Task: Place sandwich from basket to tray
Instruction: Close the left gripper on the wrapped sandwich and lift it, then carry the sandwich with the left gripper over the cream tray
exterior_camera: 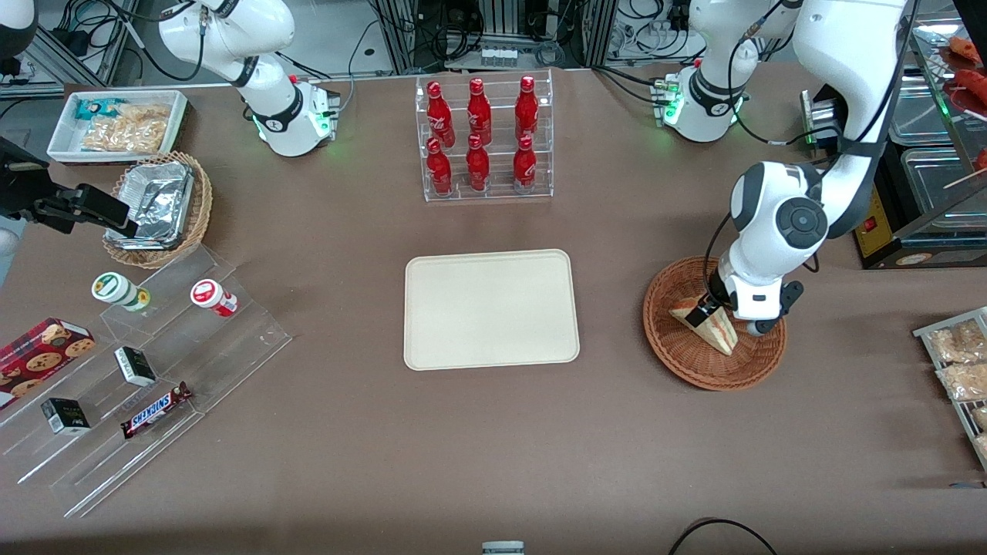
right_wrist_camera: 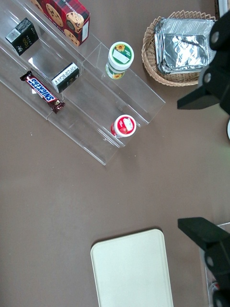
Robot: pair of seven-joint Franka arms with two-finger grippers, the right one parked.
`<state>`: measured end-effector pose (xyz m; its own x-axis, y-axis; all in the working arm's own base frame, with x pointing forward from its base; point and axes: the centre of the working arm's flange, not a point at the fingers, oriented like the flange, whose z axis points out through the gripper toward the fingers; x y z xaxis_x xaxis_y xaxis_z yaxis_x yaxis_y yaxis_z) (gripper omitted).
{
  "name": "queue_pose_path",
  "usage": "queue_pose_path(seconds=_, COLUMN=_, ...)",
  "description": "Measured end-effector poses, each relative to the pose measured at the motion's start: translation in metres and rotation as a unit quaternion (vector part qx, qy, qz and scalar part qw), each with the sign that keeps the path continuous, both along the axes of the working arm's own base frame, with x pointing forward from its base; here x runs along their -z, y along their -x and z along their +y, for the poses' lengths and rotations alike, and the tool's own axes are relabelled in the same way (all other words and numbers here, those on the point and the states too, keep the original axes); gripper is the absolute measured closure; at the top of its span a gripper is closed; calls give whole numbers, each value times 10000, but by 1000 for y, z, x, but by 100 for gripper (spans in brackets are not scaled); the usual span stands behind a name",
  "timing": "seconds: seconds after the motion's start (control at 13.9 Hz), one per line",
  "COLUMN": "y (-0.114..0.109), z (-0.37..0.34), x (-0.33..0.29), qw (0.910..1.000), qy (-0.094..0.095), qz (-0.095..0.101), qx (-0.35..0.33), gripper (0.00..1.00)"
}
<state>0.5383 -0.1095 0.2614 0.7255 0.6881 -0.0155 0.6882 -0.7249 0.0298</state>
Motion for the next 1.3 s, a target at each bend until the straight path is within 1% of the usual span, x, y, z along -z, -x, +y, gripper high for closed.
queue_pose_path(seconds=0.07, y=0, z=0, x=6, qw=10000, qy=6, qz=16, qx=-2, gripper=0)
queue_pose_path(seconds=0.22, y=0, z=0, x=12, qw=10000, qy=14, qz=21, qx=-4, gripper=5)
queue_pose_path(seconds=0.29, y=0, z=0, x=12, qw=10000, qy=14, qz=21, qx=-4, gripper=14)
queue_pose_path(seconds=0.36, y=0, z=0, x=12, qw=10000, qy=14, qz=20, qx=-4, gripper=27)
queue_pose_path(seconds=0.5, y=-1, z=0, x=11, qw=10000, qy=15, qz=11, qx=-5, gripper=50)
queue_pose_path(seconds=0.58, y=-1, z=0, x=9, qw=10000, qy=16, qz=-8, qx=-6, gripper=58)
queue_pose_path(seconds=0.65, y=-3, z=0, x=4, qw=10000, qy=15, qz=-27, qx=-6, gripper=63)
queue_pose_path(seconds=0.72, y=-4, z=0, x=-4, qw=10000, qy=-2, qz=4, qx=-4, gripper=68)
queue_pose_path(seconds=0.79, y=-6, z=0, x=-20, qw=10000, qy=-37, qz=91, qx=0, gripper=70)
queue_pose_path(seconds=0.94, y=-13, z=-3, x=-71, qw=9994, qy=-128, qz=320, qx=42, gripper=75)
queue_pose_path(seconds=1.01, y=-16, z=-13, x=-103, qw=9990, qy=-156, qz=396, qx=125, gripper=81)
queue_pose_path(seconds=1.15, y=-19, z=-52, x=-158, qw=9981, qy=-148, qz=399, qx=448, gripper=83)
queue_pose_path(seconds=1.3, y=-13, z=-102, x=-185, qw=9956, qy=-68, qz=296, qx=886, gripper=83)
